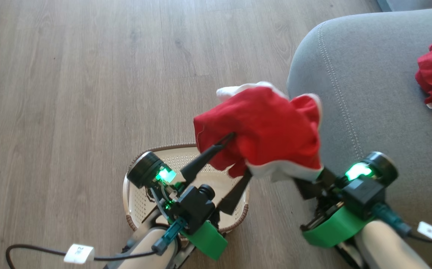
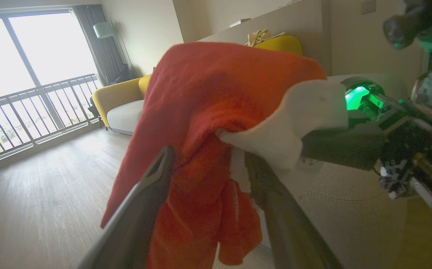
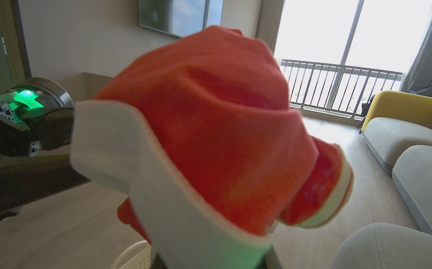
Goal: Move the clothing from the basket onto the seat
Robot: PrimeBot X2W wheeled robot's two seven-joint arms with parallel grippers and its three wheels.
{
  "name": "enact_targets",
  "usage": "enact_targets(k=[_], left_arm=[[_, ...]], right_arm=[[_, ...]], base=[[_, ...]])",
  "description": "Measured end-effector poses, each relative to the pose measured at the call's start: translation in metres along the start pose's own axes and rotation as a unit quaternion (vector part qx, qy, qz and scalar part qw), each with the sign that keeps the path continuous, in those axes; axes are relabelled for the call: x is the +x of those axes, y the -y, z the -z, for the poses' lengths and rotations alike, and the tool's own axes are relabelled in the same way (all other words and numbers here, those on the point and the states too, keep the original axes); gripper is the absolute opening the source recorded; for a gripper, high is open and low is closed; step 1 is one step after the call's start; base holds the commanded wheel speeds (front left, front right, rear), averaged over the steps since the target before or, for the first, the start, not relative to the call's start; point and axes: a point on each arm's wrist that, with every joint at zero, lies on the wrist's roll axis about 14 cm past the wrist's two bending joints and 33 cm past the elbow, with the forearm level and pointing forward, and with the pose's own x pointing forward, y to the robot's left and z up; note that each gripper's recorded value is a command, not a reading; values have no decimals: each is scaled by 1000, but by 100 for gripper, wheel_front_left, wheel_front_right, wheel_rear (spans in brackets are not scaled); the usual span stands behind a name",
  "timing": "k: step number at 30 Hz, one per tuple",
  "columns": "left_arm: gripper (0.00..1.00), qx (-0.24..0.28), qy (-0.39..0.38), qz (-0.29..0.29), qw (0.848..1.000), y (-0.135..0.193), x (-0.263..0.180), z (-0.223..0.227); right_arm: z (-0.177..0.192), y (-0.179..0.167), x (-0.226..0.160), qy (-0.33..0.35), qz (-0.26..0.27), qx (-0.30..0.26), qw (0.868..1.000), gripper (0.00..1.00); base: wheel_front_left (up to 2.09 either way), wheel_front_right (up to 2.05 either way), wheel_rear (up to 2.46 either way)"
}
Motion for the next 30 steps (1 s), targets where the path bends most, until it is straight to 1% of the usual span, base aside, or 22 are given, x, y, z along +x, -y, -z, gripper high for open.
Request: enact_targets(k=[1, 5, 8, 12, 16, 24, 30], left_arm=[[100, 0, 0, -1, 1000, 0, 0, 0], [100, 3, 0, -8, 1000, -4, 0, 0], [100, 7, -2, -8, 1000, -5, -2, 1], [100, 10, -9, -6, 1000, -5, -3, 5], [100, 9, -22, -3, 1000, -4, -5, 13], [100, -6, -51, 1, 999, -2, -10, 32], [100, -32, -107, 8, 994, 10, -29, 66]], right_arm=[[-1, 4, 0, 1, 6, -2, 1000, 0], [-9, 26, 0, 15, 45, -7, 999, 0], [-14, 43, -3, 20, 71, -23, 997, 0], [-23, 71, -10, 30, 115, -39, 992, 0], [-30, 91, -18, 37, 150, -53, 987, 0], [-35, 121, -33, 36, 197, -75, 977, 0], [-35, 138, -49, 27, 230, -87, 969, 0]], base=[[0, 0, 0], [0, 0, 0], [0, 0, 0], [0, 0, 0], [0, 0, 0], [0, 0, 0], [0, 0, 0]])
